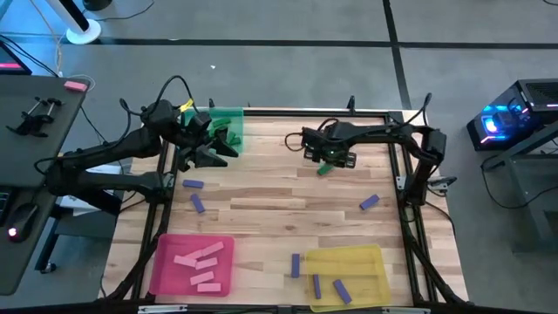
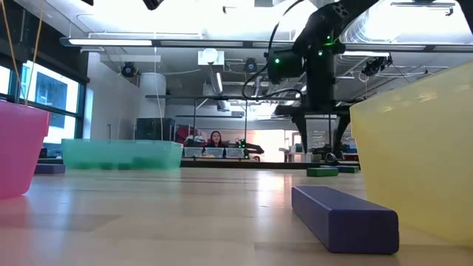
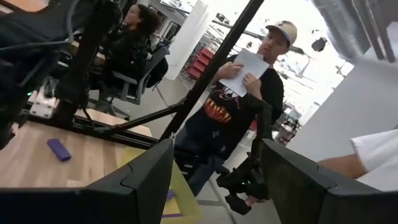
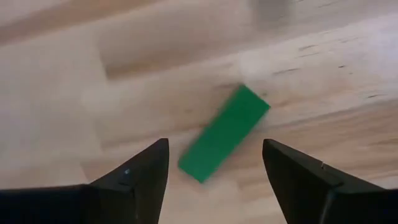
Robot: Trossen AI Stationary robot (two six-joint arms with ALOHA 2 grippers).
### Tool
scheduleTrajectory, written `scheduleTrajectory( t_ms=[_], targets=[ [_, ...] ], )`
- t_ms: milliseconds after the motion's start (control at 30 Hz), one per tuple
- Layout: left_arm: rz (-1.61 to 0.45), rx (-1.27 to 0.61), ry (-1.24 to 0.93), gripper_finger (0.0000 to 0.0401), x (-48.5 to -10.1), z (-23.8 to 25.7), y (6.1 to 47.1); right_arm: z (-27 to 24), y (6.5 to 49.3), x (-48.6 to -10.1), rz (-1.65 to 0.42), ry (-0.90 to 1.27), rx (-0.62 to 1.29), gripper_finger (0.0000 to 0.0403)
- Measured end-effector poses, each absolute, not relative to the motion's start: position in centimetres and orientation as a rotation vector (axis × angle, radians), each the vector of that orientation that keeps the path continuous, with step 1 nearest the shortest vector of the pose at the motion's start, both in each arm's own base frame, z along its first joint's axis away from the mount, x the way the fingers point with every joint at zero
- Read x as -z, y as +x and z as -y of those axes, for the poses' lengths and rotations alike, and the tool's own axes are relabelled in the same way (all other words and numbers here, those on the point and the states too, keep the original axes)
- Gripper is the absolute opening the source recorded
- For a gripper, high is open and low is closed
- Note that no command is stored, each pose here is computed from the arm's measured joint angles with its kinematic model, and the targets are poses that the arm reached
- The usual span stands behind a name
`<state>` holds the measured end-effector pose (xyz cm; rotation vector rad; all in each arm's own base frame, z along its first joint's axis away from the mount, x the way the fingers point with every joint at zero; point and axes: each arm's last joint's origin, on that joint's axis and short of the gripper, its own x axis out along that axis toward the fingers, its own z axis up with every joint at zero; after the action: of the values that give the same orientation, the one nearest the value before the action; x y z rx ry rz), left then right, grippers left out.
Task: Sort blocks
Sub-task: Put the green block into the green bin
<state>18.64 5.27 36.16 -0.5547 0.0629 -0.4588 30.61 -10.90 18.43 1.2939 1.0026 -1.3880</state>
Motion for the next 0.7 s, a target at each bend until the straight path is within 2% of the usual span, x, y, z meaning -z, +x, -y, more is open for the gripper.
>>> scheduleTrajectory(
  t_ms=[300, 400, 533, 633, 700],
  targets=[
    [-0.056, 0.459, -0.523, 0.0224, -36.2, -5.3, 18.6, 11.0, 31.2, -15.9, -0.995, 1.434, 1.533, 0.0238],
    [-0.056, 0.459, -0.524, 0.0224, -36.2, -5.3, 18.6, 11.1, 31.8, -15.2, -0.957, 1.469, 1.536, 0.0238],
    [-0.058, 0.46, -0.534, 0.0224, -36.2, -5.3, 18.6, 10.9, 32.1, -14.1, -1.007, 1.467, 1.536, 0.0234],
    [-0.058, 0.46, -0.533, 0.0224, -36.2, -5.3, 18.6, 10.5, 32.4, -13.4, -1.027, 1.441, 1.539, 0.0204],
    [-0.058, 0.46, -0.534, 0.0224, -36.1, -5.3, 18.7, 10.2, 32.6, -13.0, -1.033, 1.418, 1.533, 0.0164]
  ],
)
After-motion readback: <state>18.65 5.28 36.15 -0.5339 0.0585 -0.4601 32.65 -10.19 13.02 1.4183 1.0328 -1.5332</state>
